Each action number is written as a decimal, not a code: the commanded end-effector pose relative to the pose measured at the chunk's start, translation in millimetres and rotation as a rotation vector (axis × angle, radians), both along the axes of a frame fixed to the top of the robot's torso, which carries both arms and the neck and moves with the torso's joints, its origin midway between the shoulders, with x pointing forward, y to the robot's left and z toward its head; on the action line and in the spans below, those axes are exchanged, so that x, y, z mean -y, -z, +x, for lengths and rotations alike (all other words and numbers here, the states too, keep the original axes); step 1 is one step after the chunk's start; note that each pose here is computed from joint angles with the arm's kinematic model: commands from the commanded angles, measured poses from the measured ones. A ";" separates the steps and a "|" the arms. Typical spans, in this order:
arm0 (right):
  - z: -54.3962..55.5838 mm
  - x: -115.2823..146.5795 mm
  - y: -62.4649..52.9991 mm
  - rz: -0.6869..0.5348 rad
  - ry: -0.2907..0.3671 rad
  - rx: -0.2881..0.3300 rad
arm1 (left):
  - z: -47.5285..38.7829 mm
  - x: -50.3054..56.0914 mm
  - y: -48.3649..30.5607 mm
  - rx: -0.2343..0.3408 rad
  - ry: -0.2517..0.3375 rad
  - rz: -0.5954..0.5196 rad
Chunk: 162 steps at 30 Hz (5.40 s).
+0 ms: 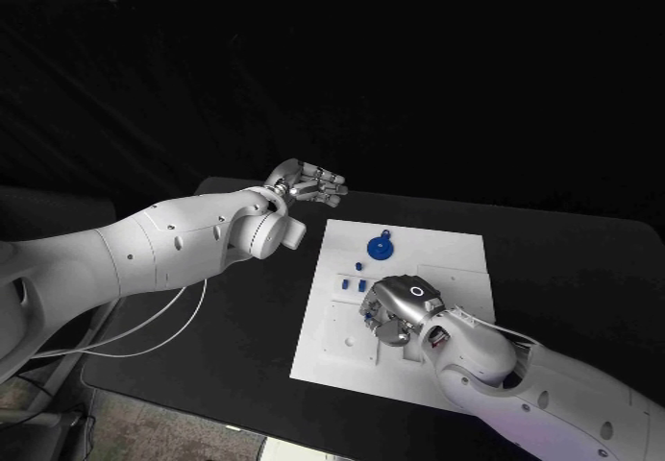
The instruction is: Assemble the parts on the task board
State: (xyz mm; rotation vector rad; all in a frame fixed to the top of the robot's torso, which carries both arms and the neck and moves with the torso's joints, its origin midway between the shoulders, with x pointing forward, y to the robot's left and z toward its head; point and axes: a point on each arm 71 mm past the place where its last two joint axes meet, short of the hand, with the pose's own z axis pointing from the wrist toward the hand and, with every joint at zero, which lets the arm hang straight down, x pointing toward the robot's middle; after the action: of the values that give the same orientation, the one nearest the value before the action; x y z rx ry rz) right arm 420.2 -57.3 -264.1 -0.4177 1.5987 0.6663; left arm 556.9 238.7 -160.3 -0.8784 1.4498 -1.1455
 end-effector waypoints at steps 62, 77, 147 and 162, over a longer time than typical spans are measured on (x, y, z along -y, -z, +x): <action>-5.0 1.0 15.7 -0.075 -0.010 -0.003 | 1.0 1.7 -1.4 0.011 0.009 0.003; -5.0 -0.5 21.7 -0.108 -0.003 -0.022 | 0.9 2.5 -1.2 0.008 0.012 0.003; 36.8 104.4 -34.3 -0.086 0.248 -0.072 | 1.1 -6.9 -0.9 0.016 0.025 0.020; 38.7 97.9 -32.0 -0.064 0.240 -0.074 | 1.4 -6.0 -0.4 0.012 0.027 0.020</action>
State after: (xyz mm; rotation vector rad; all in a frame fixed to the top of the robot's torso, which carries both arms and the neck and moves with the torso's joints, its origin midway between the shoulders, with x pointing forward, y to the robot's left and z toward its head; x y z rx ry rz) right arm 459.2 -156.1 -231.7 -0.2335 1.7123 0.4512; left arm 558.4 247.7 -161.0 -0.8538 1.4609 -1.1334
